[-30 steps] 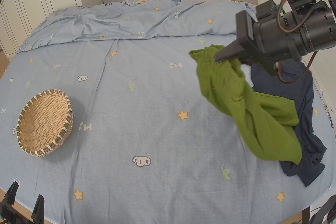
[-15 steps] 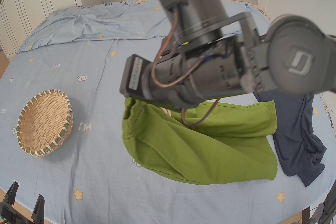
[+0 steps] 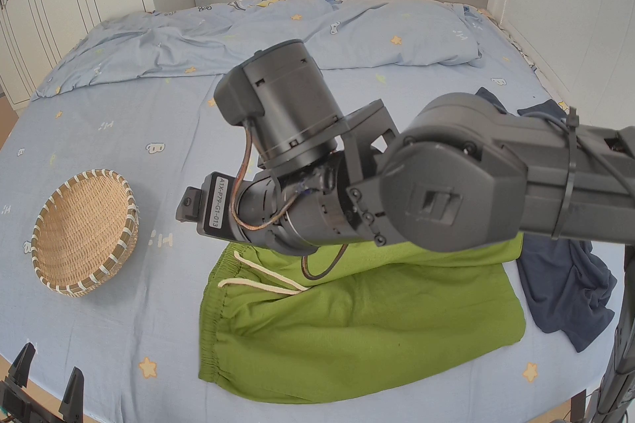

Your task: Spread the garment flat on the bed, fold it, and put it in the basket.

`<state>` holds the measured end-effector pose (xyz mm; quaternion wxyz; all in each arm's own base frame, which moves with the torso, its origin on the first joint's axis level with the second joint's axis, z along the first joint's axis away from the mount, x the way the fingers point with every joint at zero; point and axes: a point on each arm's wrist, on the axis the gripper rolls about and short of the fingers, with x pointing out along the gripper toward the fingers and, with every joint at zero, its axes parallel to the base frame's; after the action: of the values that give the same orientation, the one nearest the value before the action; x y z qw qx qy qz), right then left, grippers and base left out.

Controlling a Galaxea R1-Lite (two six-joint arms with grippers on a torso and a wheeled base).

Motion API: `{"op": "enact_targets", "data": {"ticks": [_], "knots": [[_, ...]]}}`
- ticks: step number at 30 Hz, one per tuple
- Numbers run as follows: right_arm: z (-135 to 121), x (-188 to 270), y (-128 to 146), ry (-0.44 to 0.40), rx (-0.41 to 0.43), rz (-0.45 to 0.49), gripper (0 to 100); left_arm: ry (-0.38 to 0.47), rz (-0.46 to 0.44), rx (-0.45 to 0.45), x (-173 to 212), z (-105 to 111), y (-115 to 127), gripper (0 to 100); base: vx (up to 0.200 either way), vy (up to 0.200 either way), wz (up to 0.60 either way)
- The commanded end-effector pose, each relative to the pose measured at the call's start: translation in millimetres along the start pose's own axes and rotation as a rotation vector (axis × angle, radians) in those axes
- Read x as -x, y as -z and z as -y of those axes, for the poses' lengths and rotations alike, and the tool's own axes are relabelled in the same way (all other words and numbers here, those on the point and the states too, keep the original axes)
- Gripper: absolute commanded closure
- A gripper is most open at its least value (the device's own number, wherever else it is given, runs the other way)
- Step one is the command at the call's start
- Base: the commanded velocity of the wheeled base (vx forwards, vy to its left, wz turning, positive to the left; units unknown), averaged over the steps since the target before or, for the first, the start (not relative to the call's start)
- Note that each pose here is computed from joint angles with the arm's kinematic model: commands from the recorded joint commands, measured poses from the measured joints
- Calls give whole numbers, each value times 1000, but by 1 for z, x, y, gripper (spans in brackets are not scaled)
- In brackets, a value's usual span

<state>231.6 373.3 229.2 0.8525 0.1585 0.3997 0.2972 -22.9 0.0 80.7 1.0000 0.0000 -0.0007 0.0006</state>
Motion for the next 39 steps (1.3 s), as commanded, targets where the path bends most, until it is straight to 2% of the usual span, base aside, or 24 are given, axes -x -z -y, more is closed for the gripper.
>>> {"op": "enact_targets", "data": {"ticks": [1, 6, 8, 12, 13, 16, 18, 19, 20, 24, 26, 29, 30, 32, 33, 34, 36, 38, 39], "knots": [[3, -7, 4, 14, 2, -15, 0, 0, -8, 0, -1, 0, 5, 0, 0, 0, 0], [16, 0, -4, 52, -23, -16, 0, 0, -8, 0, -1, 0, 5, 0, 0, 0, 0], [27, 26, -14, 62, -46, 7, 0, 0, -8, 0, -1, 0, 5, 0, 0, 0, 0], [65, 86, -35, 71, -103, 69, 0, 0, -8, 0, -1, 0, 5, 0, 0, 0, 0], [67, 87, -35, 70, -106, 68, 0, 0, -8, 0, -1, 0, 5, 0, 0, 0, 0], [111, 137, -37, 45, -171, 96, 0, 0, -8, 0, -1, 0, 5, 0, 0, 0, 0], [132, 155, -28, 36, -191, 83, 0, 0, -8, -2, -1, 0, 5, 0, 0, 0, 0], [132, 155, -28, 36, -191, 83, 0, 0, -8, -2, -1, 0, 5, 0, 0, 0, 0], [153, 172, -10, 37, -221, 67, 0, 0, -9, -9, -1, 0, 5, 0, 0, 0, 0], [181, 191, 22, 38, -263, 72, 0, 1, -8, -14, -1, 0, 5, 0, 0, 0, 0], [200, 200, 42, 37, -286, 115, 0, 3, -8, -23, -1, 0, 5, 0, 0, 0, 0], [214, 202, 58, 34, -302, 156, 0, 12, -14, -24, -1, 0, 5, 0, 0, 0, 0], [222, 202, 71, 30, -305, 174, 0, 17, 3, -26, 0, 0, 1, 0, 0, 0, 0], [227, 201, 82, 19, -302, 190, 0, 22, 77, -14, 6, 0, -23, 0, 0, 0, 0], [231, 199, 92, 16, -300, 195, 0, 38, 148, 21, 15, 0, -63, 0, 0, 0, 0], [235, 198, 100, 21, -300, 193, 0, 61, 151, 80, 15, 1, -87, 0, 0, 0, 0], [240, 197, 112, 26, -299, 186, 0, 135, 48, 184, 4, 1, -106, 0, 0, 0, 0], [244, 197, 122, 30, -302, 174, 0, 280, -141, 217, -15, 4, -105, 0, 0, 0, 0], [245, 197, 124, 33, -303, 169, 0, 330, -198, 227, -22, 6, -103, 0, 0, 0, 0]]}}
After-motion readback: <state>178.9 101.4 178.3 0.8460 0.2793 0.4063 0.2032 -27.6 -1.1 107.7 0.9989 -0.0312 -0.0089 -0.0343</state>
